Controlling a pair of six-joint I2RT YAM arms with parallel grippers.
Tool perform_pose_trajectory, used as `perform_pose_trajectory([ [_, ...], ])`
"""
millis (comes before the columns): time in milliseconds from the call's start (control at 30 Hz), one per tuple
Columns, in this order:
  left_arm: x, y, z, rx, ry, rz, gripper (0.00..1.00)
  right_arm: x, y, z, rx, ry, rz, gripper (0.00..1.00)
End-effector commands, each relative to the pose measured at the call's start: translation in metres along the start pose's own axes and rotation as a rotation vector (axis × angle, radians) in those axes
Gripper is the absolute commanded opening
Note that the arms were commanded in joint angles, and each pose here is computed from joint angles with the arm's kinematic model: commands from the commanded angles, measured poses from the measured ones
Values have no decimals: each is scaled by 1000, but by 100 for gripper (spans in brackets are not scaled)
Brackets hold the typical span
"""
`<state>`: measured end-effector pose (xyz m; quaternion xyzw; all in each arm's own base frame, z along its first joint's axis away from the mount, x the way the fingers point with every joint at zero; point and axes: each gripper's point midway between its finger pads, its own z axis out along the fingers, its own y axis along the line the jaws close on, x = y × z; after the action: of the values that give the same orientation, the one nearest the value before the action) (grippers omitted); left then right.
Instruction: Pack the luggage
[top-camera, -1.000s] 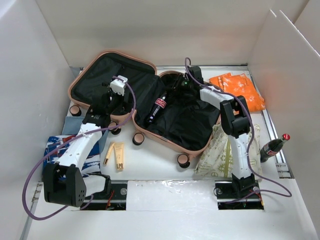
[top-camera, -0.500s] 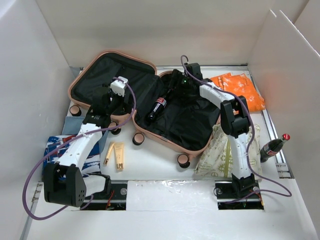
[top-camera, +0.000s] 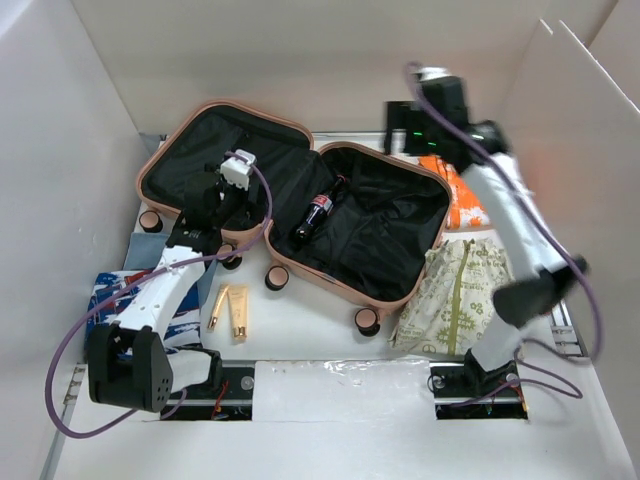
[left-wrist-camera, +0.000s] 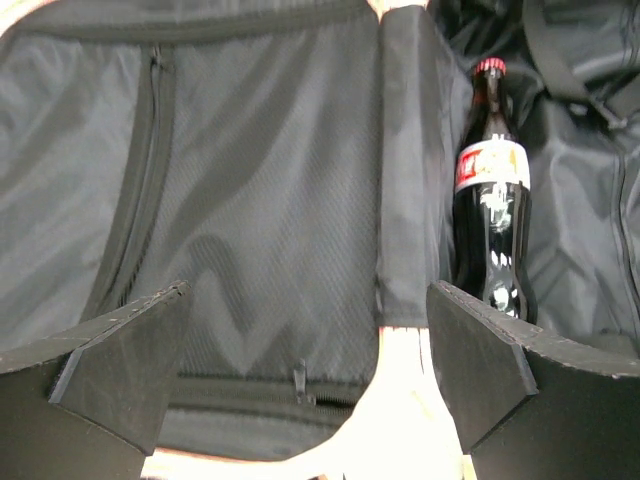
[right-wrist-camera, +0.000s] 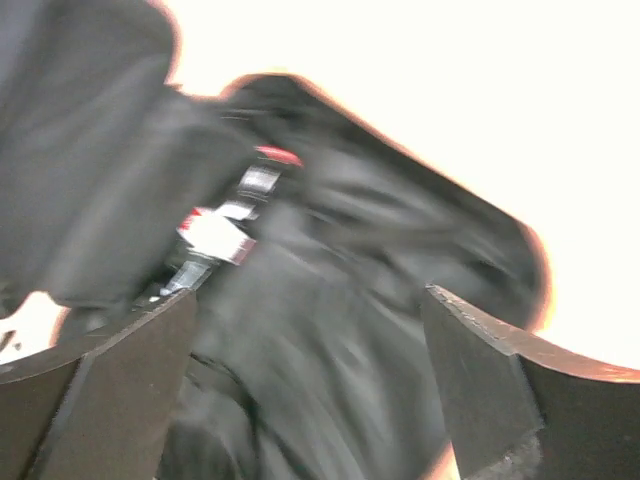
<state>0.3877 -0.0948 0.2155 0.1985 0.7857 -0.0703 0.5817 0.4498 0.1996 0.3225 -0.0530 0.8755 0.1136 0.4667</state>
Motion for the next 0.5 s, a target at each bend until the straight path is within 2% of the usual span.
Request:
perform_pose_trajectory([
  [0,-25,2,8,6,-100,-3,100,50,-125,-115,515,150,70,99],
  [33,-28,2,9,5,-112,-15,100,65,-137,-148,582,124,193,99],
  [133,-32,-5,20,56,-128,-10,100,106,-165,-192,734,115,302,99],
  [167,-29,-12,24,100,-127,-9,100,110,-169,-217,729,49,359,99],
  [300,-42,-17,28,141,-176,5,100,157,-201,-246,857,31,498,99],
  [367,-47,-16,30,140,-185,7,100,174,-224,-259,971,42,524,99],
  [467,-49,-16,29,141,-177,5,100,177,-247,-280,1101,37,506,99],
])
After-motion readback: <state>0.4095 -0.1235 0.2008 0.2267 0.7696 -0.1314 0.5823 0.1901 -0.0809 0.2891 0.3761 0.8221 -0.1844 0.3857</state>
